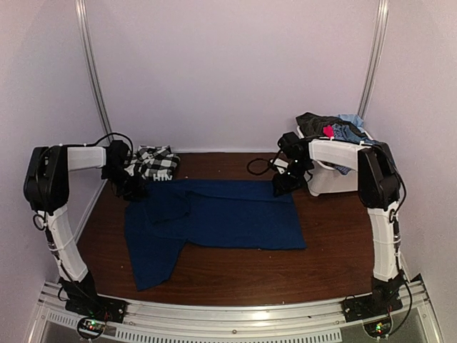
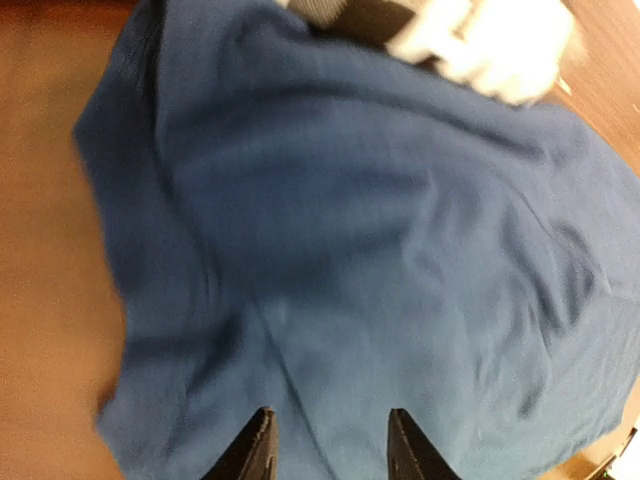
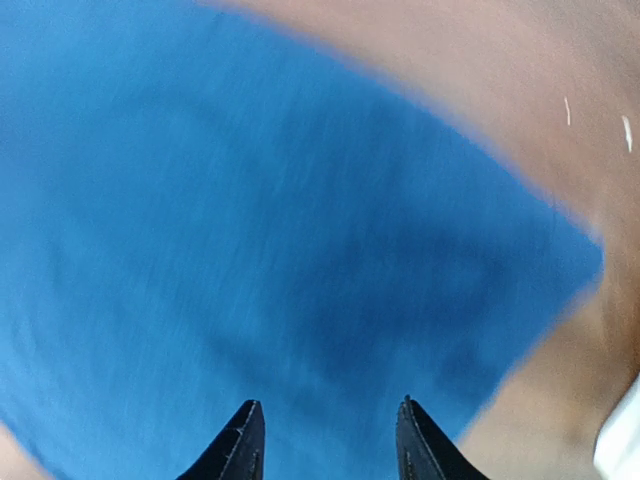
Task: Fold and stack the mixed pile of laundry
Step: Pick up the 1/3-folded T-shirt from the center of the board.
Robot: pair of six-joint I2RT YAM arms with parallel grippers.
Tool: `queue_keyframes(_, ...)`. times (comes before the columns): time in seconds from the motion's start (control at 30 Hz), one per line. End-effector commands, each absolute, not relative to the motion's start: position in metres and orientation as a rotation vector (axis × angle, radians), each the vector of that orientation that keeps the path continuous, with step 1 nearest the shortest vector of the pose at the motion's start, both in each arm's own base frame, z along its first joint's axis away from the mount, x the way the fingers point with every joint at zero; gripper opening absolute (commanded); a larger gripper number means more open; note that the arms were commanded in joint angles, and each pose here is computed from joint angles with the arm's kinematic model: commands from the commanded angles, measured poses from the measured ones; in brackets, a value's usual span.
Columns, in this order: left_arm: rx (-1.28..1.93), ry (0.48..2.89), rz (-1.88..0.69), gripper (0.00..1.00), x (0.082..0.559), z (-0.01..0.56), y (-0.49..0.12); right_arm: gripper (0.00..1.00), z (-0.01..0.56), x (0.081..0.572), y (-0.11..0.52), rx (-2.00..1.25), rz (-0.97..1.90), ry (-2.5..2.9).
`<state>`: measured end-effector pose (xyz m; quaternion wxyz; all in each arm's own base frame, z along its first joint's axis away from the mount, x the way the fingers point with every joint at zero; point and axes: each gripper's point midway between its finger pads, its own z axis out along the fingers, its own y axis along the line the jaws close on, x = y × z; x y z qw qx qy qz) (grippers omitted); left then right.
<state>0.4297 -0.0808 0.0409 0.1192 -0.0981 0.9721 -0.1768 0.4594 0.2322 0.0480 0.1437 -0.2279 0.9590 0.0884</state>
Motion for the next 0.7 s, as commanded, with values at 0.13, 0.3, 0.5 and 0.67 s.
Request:
queue_keyframes(0.13, -0.246, 2.893, -0.550, 0.40, 0.321, 0.085, -0.101, 0.47, 0.092, 0.355, 0.221, -0.650, 0.408, 2.822)
queue_keyframes(0.3, -0.387, 2.945, -0.552, 0.40, 0.268, 0.074, -0.103, 0.47, 0.069, 0.295, 0.210, -0.483, 0.441, 2.978)
queue_keyframes(0.5, -0.524, 2.976, -0.570, 0.40, 0.222, 0.056, -0.102, 0.46, 0.048, 0.243, 0.196, -0.219, 0.552, 3.079)
queue_keyframes(0.67, -0.584, 3.002, -0.612, 0.40, 0.190, 0.041, -0.102, 0.46, 0.034, 0.234, 0.190, -0.138, 0.556, 3.082)
